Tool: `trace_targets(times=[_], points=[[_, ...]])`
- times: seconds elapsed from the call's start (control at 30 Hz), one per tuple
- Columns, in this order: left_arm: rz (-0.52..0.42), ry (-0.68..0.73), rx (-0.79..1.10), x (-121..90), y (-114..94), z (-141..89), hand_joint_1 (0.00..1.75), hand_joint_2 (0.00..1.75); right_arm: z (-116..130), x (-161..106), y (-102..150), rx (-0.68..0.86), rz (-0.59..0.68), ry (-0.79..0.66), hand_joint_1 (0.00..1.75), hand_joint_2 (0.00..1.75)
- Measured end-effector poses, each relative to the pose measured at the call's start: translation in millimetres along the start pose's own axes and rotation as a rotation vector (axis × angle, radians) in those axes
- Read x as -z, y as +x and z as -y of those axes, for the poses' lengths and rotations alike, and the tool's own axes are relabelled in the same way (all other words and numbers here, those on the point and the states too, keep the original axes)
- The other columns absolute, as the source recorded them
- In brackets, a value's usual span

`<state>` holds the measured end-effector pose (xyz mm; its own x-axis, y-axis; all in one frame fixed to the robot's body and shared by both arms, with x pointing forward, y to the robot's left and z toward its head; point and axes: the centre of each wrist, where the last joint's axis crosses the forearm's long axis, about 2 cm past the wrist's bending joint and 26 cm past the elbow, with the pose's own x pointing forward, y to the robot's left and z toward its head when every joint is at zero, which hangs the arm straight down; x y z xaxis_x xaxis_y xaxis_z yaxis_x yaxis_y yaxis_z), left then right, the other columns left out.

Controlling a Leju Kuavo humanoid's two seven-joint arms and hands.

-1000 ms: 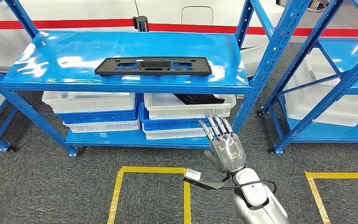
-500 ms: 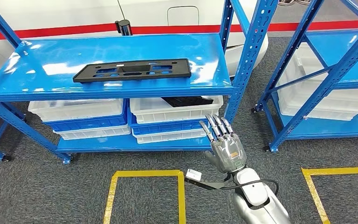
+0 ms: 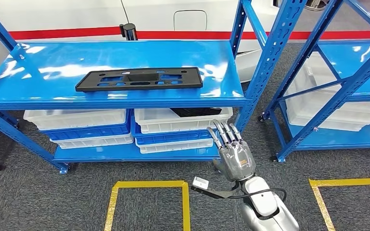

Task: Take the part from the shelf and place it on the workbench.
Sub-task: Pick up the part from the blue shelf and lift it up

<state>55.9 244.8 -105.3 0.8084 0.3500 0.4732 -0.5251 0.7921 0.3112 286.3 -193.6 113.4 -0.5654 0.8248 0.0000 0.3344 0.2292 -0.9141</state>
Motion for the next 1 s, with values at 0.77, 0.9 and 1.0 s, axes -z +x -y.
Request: trace_targets(times=[0.77,0.9,1.0], points=[[0.009,-0.011,0.016,0.4,1.0,0.2,0.00,0.00,1.2,14.1,31.4,0.004,0.062,-0.013,0.00,1.75],[0.011,-0.014,0.020,0.1,0.8,0.7,0.00,0.00,2.7,20.4,40.8,0.014,0.080,-0.023,0.00,1.75],[0.012,-0.015,0.027,0.0,1.0,0.9,0.00,0.00,2.2,22.2,45.1,-0.001,0.095,-0.009,0.00,1.75]])
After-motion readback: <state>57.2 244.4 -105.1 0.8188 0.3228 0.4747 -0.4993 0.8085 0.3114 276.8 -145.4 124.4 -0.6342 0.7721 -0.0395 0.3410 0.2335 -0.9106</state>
